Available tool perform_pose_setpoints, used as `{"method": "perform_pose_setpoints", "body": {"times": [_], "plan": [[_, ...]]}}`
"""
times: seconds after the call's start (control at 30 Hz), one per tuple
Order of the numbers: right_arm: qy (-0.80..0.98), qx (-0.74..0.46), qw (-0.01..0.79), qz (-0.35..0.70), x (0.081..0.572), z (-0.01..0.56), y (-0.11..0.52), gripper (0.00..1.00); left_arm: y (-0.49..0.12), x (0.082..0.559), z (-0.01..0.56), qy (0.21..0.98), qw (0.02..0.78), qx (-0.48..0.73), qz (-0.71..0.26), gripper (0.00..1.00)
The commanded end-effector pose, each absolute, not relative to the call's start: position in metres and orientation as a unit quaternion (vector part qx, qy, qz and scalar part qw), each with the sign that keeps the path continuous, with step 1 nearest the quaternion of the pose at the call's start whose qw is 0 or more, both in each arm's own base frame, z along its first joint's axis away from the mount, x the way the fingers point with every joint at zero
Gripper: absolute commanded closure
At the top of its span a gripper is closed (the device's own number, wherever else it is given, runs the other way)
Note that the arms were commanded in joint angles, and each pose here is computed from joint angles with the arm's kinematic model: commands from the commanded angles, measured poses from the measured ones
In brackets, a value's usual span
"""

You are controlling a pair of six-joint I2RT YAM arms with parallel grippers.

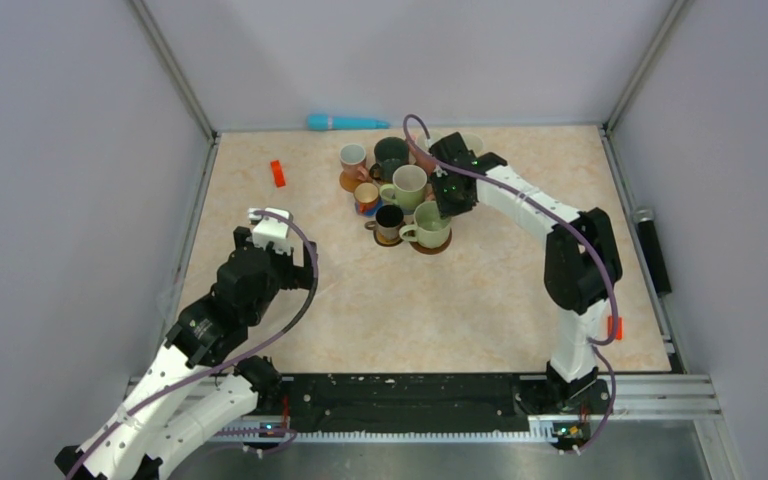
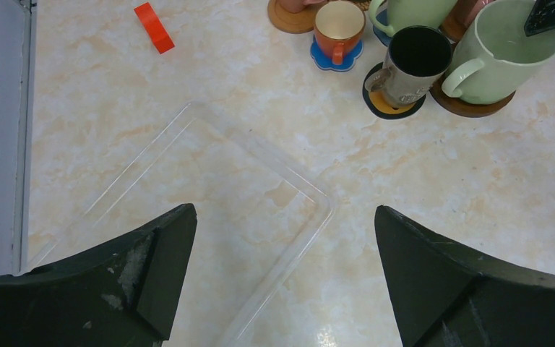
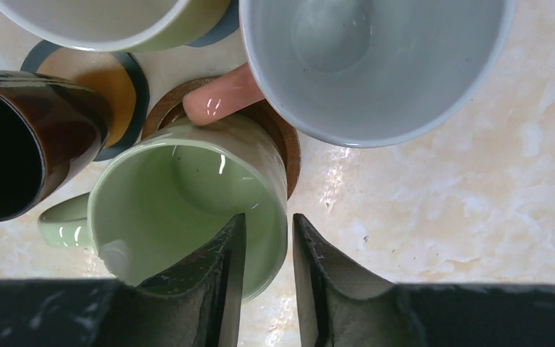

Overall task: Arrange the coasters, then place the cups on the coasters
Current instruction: Place the cup on the coaster, then reset both arms

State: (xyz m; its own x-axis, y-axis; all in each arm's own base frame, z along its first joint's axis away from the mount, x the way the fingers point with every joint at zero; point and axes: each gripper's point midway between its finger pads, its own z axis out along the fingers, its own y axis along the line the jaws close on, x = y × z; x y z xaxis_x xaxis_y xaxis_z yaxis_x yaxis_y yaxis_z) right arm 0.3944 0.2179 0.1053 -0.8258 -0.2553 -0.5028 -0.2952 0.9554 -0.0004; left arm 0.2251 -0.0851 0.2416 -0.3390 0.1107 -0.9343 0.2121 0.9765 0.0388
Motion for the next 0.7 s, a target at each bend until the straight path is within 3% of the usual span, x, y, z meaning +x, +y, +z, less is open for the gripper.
{"method": "perform_pose_setpoints", "body": {"times": [0.0, 0.17, 0.27, 0.5, 0.57, 0.67], "plan": [[0.941, -0.13, 0.308, 0.062, 0.412, 0.141, 0.228, 0.68, -0.087, 0.23, 0.249, 0.808, 0.58, 0.097, -0.048, 0.01], [0.935, -0.13, 0.319, 0.078, 0.404, 0.167, 0.228, 0.59, -0.087, 0.23, 0.248, 0.809, 0.578, 0.098, -0.047, 0.01], [0.932, -0.13, 0.328, 0.09, 0.393, 0.184, 0.225, 0.48, -0.088, 0.23, 0.247, 0.809, 0.578, 0.099, -0.048, 0.01], [0.912, -0.122, 0.371, 0.125, 0.35, 0.234, 0.207, 0.19, -0.097, 0.228, 0.259, 0.799, 0.586, 0.111, -0.075, 0.01], [0.907, -0.115, 0.384, 0.132, 0.336, 0.245, 0.198, 0.03, -0.101, 0.225, 0.27, 0.789, 0.596, 0.112, -0.096, 0.01], [0.897, -0.107, 0.405, 0.14, 0.31, 0.258, 0.182, 0.01, -0.112, 0.217, 0.289, 0.769, 0.612, 0.116, -0.142, 0.01]]}}
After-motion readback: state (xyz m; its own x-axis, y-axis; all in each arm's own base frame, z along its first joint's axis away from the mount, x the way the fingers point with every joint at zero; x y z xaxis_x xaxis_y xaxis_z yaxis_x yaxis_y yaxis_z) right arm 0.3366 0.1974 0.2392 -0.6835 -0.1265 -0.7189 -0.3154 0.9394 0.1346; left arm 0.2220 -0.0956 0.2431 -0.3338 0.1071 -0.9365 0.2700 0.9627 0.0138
